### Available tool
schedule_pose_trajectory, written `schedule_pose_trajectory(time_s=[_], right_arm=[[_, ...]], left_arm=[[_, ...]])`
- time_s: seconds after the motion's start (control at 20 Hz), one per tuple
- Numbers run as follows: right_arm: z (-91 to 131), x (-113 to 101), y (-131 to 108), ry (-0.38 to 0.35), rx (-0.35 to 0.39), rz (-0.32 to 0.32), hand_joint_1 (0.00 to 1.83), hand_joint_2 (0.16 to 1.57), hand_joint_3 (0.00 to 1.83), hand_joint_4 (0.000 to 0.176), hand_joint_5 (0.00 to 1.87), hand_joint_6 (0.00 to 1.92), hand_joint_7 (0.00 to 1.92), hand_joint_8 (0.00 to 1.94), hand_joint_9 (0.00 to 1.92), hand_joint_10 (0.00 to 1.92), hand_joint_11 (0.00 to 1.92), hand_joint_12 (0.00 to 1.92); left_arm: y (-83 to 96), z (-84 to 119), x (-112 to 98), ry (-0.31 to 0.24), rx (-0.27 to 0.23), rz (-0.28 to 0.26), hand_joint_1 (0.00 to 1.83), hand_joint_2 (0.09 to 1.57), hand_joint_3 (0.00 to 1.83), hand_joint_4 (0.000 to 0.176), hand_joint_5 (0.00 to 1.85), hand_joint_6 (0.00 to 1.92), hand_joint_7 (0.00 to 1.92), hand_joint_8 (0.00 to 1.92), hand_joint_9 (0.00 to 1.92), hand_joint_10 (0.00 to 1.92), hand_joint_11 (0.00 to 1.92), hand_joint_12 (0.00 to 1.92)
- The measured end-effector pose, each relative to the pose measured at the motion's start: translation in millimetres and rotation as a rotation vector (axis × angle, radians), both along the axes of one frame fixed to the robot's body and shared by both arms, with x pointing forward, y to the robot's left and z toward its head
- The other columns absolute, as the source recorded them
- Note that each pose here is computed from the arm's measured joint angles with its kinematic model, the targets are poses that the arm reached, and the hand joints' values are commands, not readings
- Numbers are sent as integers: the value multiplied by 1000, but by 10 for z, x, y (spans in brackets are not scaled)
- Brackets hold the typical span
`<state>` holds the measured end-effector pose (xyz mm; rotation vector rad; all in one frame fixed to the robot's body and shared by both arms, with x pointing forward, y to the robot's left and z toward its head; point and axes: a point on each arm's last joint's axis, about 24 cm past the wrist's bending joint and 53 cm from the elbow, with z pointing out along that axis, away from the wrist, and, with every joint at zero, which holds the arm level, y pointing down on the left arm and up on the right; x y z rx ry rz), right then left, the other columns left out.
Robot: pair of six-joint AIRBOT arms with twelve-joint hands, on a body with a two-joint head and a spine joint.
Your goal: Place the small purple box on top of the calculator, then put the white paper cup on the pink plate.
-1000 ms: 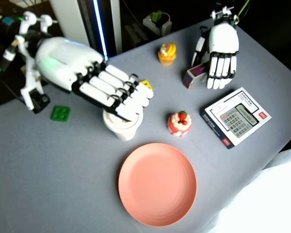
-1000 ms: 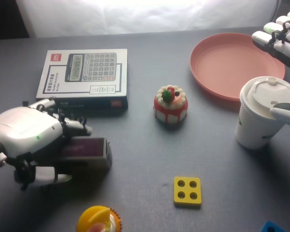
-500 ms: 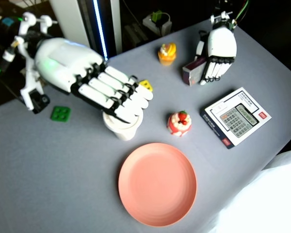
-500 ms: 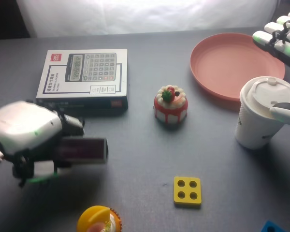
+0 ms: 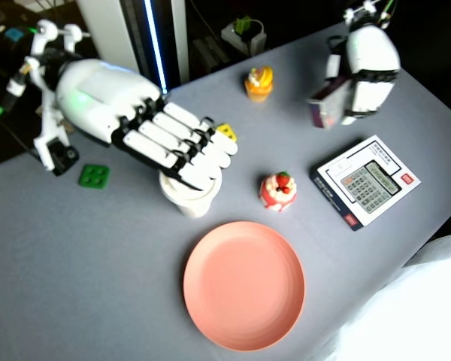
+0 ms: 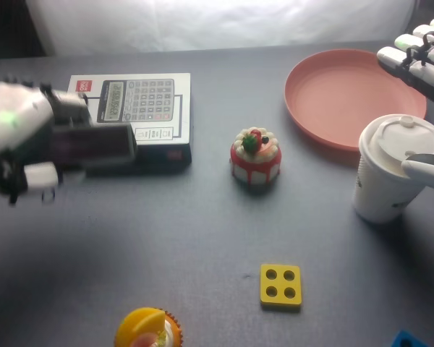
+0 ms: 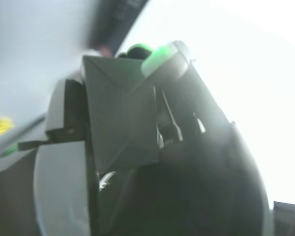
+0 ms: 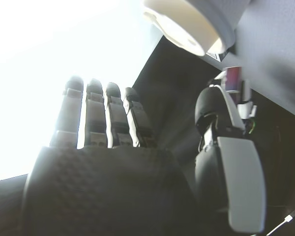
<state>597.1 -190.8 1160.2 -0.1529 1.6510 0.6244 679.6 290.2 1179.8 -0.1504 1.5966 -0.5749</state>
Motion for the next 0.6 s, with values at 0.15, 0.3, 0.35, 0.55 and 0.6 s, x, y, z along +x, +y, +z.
schedule_pose_trajectory(time_s=[0.15, 0.3, 0.35, 0.55, 0.6], right_arm=[[-16, -10, 5, 1, 0, 2, 357, 1245, 0, 0, 0, 0, 0, 0, 0, 0, 0, 0], [-23, 4, -8, 3, 4, -5, 326, 1238, 0, 0, 0, 0, 0, 0, 0, 0, 0, 0], [-24, 8, -14, 4, 5, -7, 308, 1239, 0, 0, 0, 0, 0, 0, 0, 0, 0, 0], [-57, 0, -13, 12, 4, -8, 359, 1250, 2, 0, 0, 0, 0, 0, 0, 0, 0, 0], [-57, 0, -11, 11, 4, -7, 362, 1252, 3, 0, 0, 0, 0, 0, 0, 0, 0, 0]], left_arm=[[40, 19, 175, -3, -40, 39, 1227, 1202, 0, 0, 795, 1228, 818, 1344, 937, 1883, 1035, 1921], [131, -49, 374, 34, -95, 93, 1234, 1180, 0, 0, 835, 1168, 862, 1282, 1015, 1738, 1080, 1921], [156, -46, 465, 40, -116, 111, 1239, 1174, 0, 0, 842, 1157, 876, 1237, 1024, 1576, 1036, 1893], [15, -62, 853, 84, -153, 145, 1242, 1173, 0, 0, 796, 1064, 950, 1255, 862, 1175, 713, 1679], [-58, -109, 918, 108, -155, 143, 1243, 1180, 1, 0, 770, 1076, 946, 1273, 889, 1221, 746, 1704]])
